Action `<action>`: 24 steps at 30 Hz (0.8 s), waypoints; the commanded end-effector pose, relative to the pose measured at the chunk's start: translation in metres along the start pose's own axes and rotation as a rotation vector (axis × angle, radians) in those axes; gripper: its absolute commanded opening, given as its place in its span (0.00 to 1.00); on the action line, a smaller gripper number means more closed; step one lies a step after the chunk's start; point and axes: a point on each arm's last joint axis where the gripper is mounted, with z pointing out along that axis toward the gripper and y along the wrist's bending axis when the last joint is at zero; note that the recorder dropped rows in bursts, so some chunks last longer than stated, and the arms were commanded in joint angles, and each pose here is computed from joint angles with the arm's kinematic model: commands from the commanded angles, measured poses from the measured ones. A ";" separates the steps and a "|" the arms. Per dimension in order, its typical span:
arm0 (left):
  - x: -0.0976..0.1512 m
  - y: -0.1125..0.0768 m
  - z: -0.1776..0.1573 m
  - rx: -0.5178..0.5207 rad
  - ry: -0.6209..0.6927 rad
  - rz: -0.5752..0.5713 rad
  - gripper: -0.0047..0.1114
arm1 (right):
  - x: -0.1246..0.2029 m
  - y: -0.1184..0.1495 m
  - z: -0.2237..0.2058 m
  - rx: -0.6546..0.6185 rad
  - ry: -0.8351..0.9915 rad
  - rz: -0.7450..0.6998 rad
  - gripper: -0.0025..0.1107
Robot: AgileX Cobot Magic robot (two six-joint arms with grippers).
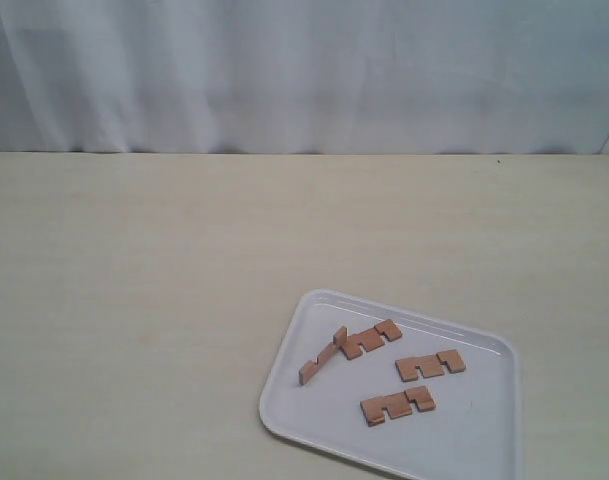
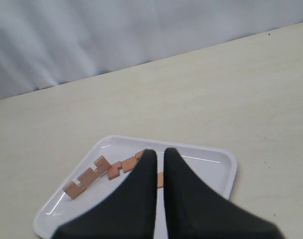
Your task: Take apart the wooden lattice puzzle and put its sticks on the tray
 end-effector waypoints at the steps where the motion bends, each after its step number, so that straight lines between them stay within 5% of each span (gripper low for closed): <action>1: 0.012 0.000 -0.051 0.015 -0.265 -0.033 0.04 | 0.000 0.000 0.000 -0.005 -0.006 -0.007 0.06; 7: 0.036 0.001 -0.102 0.020 -0.565 -0.032 0.04 | 0.000 0.000 0.000 -0.005 -0.006 -0.007 0.06; 12: 0.036 0.000 -0.106 0.036 -0.603 -0.059 0.04 | 0.000 0.000 0.000 -0.004 -0.001 -0.007 0.06; 20: 0.045 -0.003 -0.100 0.110 -0.480 -0.226 0.04 | 0.000 0.000 0.000 -0.004 -0.002 -0.007 0.06; 24: 0.073 -0.003 -0.079 0.088 -0.381 -0.193 0.04 | 0.000 0.000 0.000 -0.004 -0.002 -0.007 0.06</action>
